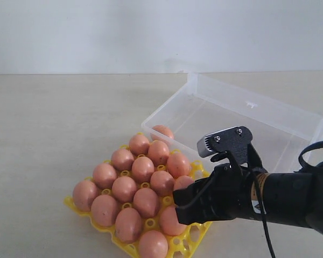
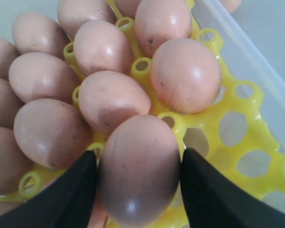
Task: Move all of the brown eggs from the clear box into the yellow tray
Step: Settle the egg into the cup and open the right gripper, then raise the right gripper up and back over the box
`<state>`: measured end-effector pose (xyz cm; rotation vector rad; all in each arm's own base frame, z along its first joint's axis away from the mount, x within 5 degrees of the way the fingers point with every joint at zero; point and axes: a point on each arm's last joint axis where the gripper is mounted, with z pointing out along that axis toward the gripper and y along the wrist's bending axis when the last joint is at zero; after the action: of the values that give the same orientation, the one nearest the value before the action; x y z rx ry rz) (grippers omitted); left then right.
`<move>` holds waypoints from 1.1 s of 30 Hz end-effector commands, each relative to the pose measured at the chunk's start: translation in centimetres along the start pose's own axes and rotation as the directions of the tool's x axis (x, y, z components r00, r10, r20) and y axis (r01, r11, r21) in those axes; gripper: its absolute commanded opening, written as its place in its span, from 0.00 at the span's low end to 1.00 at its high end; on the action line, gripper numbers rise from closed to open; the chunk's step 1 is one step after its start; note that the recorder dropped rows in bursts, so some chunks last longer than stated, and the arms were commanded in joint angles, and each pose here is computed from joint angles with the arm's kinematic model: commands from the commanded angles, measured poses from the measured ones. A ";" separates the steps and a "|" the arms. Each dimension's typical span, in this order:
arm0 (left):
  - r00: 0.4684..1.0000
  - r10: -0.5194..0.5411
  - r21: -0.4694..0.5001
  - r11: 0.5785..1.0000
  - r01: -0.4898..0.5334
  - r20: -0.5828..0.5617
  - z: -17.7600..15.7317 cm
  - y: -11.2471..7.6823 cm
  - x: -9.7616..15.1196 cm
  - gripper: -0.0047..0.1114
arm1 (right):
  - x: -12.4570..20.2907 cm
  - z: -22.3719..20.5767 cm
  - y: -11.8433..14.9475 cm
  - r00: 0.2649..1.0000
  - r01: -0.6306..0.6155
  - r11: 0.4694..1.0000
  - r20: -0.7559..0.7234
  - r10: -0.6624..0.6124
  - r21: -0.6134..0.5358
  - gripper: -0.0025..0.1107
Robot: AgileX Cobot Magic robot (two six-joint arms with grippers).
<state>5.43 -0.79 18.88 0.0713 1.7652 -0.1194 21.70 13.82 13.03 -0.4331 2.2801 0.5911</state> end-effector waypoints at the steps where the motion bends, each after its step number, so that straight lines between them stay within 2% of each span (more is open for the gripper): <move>1: 1.000 0.003 0.004 1.000 -0.003 0.006 0.0 0.0 0.0 0.08 | -0.9 -1.0 0.3 0.999 -0.005 1.000 0.035 0.004 0.003 0.44; 10: 1.000 0.003 0.004 1.000 -0.003 0.006 0.0 0.0 0.0 0.08 | -3.9 -5.0 1.7 0.976 0.031 0.999 0.218 -0.025 -0.024 0.44; 17: 1.000 0.003 0.004 1.000 -0.003 0.005 0.0 0.0 0.1 0.08 | -6.4 -8.9 3.2 0.904 0.082 0.993 0.425 -0.038 -0.086 0.44; 19: 1.000 0.003 0.004 1.000 -0.003 0.005 0.0 0.0 0.1 0.08 | -7.3 -9.6 3.3 0.900 0.059 0.995 0.435 -0.020 -0.078 0.44; 21: 1.000 0.003 0.004 1.000 -0.003 0.005 0.0 0.0 0.1 0.08 | -8.4 -9.8 3.2 0.915 -0.010 0.999 0.402 0.026 -0.042 0.44; 23: 1.000 0.003 0.004 1.000 -0.003 0.005 0.0 0.0 0.1 0.08 | -10.1 -9.7 2.7 0.943 -0.073 0.995 0.329 0.048 0.062 0.44; 25: 1.000 0.003 0.004 1.000 -0.003 0.007 0.0 0.0 0.0 0.08 | -12.5 -9.5 2.2 0.967 -0.075 0.980 0.254 0.026 0.185 0.44; 27: 1.000 0.003 0.004 1.000 -0.003 0.007 0.0 0.0 0.0 0.08 | -14.5 -8.7 1.6 0.993 -0.004 0.945 0.115 -0.035 0.328 0.44; 29: 1.000 0.003 0.004 1.000 -0.003 0.007 0.0 0.0 0.0 0.08 | -16.7 -7.0 1.1 0.996 0.087 0.903 -0.046 -0.075 0.421 0.44; 32: 1.000 0.003 0.004 1.000 -0.003 0.007 0.0 0.0 0.0 0.08 | -18.7 -3.0 0.2 0.952 0.230 0.860 -0.288 -0.102 0.455 0.44; 33: 1.000 0.003 0.004 1.000 -0.003 0.007 0.0 0.0 0.0 0.08 | -19.4 -2.0 0.2 0.939 0.251 0.855 -0.327 -0.102 0.454 0.44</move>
<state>5.43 -0.79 18.88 0.0713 1.7652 -0.1194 31.01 14.36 29.89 -0.3646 2.3576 -0.0178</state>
